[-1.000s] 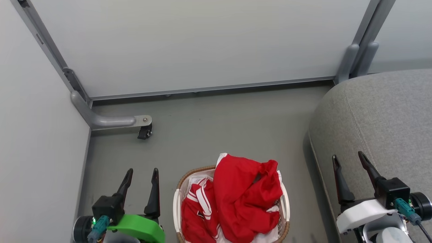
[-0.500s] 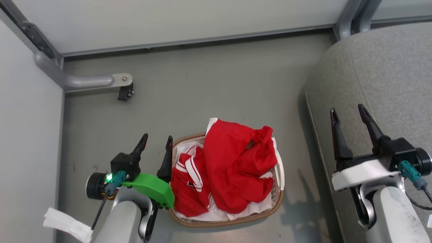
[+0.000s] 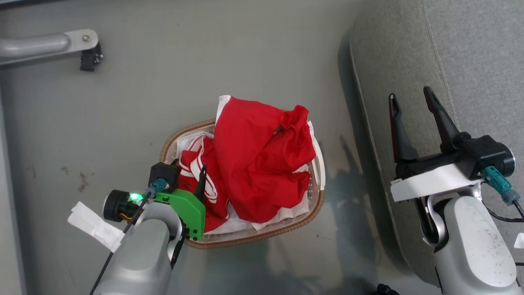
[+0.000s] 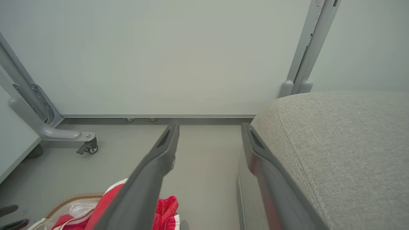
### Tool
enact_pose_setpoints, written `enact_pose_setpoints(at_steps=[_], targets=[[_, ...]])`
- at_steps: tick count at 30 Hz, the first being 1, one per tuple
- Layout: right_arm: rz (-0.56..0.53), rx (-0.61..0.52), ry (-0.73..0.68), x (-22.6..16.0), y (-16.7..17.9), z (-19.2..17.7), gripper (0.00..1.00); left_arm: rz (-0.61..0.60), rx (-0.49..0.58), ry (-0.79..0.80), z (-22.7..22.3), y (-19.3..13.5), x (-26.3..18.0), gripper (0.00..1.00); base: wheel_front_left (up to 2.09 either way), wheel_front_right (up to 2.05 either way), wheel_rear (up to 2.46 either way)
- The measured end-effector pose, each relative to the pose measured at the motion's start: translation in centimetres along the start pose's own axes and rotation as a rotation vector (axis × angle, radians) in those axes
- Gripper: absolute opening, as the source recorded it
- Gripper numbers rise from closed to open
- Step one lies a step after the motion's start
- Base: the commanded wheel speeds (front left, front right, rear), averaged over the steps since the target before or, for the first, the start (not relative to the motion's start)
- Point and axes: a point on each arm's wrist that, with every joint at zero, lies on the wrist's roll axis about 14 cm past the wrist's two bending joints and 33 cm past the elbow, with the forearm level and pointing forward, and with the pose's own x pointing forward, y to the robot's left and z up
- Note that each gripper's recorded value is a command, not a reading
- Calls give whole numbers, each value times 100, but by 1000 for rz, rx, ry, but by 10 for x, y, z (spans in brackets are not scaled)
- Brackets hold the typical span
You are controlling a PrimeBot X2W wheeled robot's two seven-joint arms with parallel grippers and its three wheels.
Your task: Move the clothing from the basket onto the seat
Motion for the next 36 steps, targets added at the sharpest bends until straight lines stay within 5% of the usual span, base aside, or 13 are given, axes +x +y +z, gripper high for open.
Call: enact_pose_setpoints(at_steps=[21, 22, 24, 26, 27, 36], targets=[[-92, -6, 157, -3, -37, -63, 100, -2, -26, 417, -111, -7, 51, 100, 0, 0, 0], [-95, -5, 158, -3, -38, -64, 100, -1, -31, 420, -112, -8, 52, 90, 0, 0, 0], [-98, -2, 160, -3, -39, -65, 100, 0, -41, 432, -115, -9, 53, 49, 0, 0, 0], [-100, 0, 162, -4, -40, -65, 100, -2, -45, 442, -118, -10, 54, 22, 0, 0, 0], [-101, 1, 163, -4, -40, -66, 100, -2, -45, 444, -118, -10, 54, 0, 0, 0, 0], [-102, 7, 158, -5, -39, -62, 100, -25, -36, 399, -106, -12, 53, 0, 0, 0, 0]])
